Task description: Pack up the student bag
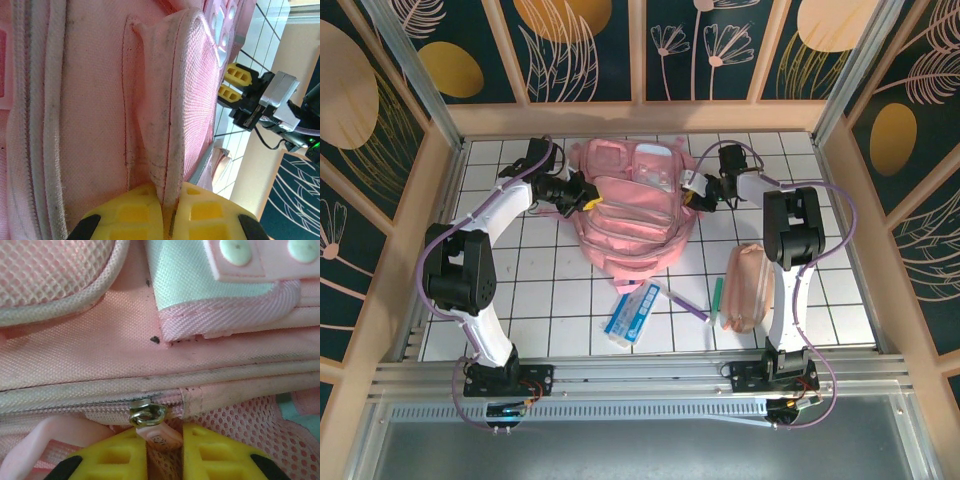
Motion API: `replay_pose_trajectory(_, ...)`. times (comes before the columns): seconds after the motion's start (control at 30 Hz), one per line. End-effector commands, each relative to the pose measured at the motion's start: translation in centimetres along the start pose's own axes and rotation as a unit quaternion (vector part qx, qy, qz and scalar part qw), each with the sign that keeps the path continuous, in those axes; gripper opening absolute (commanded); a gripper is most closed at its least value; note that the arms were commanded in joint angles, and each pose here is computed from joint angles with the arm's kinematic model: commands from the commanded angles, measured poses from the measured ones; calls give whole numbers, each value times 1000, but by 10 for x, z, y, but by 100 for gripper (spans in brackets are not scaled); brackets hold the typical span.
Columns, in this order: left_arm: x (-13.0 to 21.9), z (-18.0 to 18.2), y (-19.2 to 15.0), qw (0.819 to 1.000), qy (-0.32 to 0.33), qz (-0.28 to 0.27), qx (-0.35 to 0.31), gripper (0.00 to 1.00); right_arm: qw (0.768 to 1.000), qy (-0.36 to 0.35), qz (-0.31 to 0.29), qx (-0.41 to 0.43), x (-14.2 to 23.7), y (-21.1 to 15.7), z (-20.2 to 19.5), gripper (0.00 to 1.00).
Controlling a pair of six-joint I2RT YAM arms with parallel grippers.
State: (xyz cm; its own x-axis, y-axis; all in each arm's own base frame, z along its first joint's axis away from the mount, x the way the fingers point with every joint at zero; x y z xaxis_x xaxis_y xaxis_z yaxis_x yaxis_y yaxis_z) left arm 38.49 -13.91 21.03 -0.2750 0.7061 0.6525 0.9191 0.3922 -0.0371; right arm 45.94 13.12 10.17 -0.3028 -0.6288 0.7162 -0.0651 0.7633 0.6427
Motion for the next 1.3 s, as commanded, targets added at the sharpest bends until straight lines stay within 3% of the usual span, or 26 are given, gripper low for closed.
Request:
replay_pose_trajectory(0.0,12,-23,2,999,-42,-3,-31,0,1000,-21,-6,-9,14,7,-5,10)
replay_pose_trajectory(0.4,10,-20,1,998,-49,-4,-30,0,997,2,-77,-3,40,18,1,10)
replay_pose_trajectory(0.43,10,-19,0,998,-48,-3,-29,0,997,8,-79,-7,39,18,2,12)
replay_pose_trajectory(0.5,10,-18,-1,998,-51,-5,-29,0,996,23,-80,-14,37,17,5,29)
replay_pose_trajectory(0.57,8,-17,0,998,-51,-2,-30,0,996,26,-79,-17,33,15,8,32)
replay_pose_trajectory(0.77,7,-16,0,998,-52,-1,-28,0,998,15,-57,-26,23,6,10,32)
replay_pose_trajectory(1.07,6,-19,2,998,-52,2,-28,0,994,-75,-36,-76,15,9,-2,29)
replay_pose_trajectory(1.27,5,-18,3,998,-52,2,-25,0,993,-86,-55,-60,24,18,1,21)
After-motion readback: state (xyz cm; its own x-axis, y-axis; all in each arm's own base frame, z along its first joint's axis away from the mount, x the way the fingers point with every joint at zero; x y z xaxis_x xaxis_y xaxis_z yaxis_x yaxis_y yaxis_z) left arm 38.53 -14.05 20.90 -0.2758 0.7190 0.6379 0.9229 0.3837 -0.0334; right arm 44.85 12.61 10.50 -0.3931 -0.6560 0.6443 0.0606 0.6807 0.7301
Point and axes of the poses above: each hand's point on the last joint's axis, 136 mm out from that joint toward the fingers, its own x axis back along the fingers, its own z axis along the line the jaws close on, y = z × x, the point moved 9 cm from there along x, back along the fingers, and after that the axes turned 3 degrees about x, right-handed, at the moved point
